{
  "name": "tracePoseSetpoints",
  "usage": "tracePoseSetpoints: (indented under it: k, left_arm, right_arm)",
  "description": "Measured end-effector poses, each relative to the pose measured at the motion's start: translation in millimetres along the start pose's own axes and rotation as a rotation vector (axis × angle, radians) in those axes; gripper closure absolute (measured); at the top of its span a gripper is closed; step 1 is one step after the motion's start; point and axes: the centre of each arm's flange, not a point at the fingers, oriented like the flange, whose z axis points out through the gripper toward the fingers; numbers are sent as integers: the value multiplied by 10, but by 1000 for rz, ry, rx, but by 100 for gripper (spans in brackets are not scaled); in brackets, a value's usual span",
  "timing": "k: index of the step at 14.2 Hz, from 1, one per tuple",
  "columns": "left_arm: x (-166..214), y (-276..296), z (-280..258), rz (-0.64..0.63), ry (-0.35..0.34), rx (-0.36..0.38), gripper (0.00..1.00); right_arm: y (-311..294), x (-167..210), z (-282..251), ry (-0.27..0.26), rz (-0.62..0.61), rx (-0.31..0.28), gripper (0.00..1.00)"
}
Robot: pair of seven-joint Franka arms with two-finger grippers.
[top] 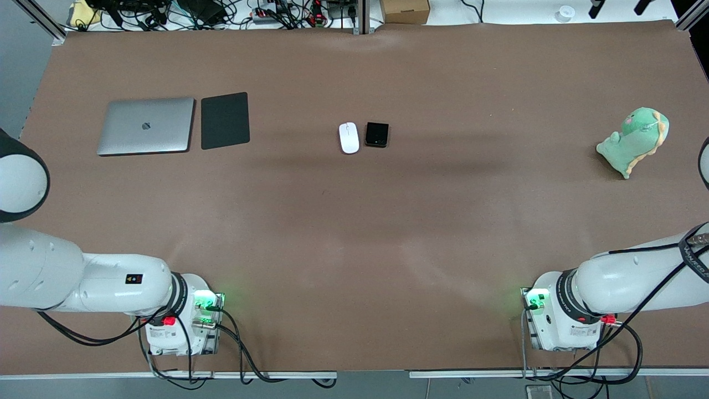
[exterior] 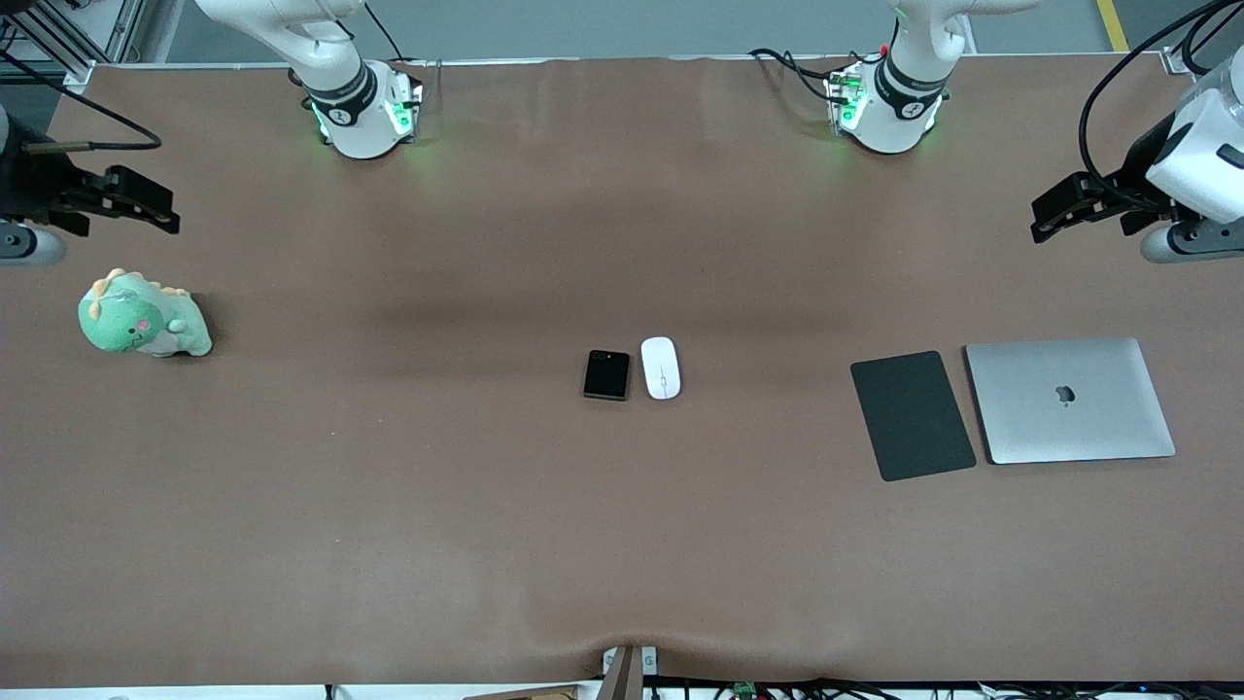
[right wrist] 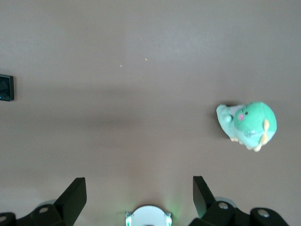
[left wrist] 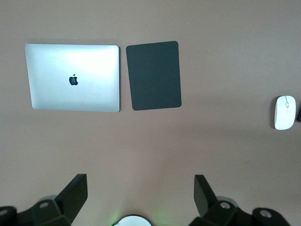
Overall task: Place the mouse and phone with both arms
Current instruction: 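Reach the right gripper toward the phone while the left gripper reaches the mouse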
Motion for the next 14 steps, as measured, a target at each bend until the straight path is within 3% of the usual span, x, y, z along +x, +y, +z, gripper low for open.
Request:
tracePoseSetpoints:
  k: [7, 10, 14]
  left_arm:
    - [56, 25, 73, 4, -8, 0, 0]
    - [95, 95, 126, 16, -10, 0, 0]
    - [158, 225, 221, 16, -9, -1, 0]
  right_arm:
    - [22, 237, 169, 21, 6, 6, 0]
    - [22, 263, 205, 13, 9, 51, 0]
    - [1, 146, 163, -50, 3, 63, 0]
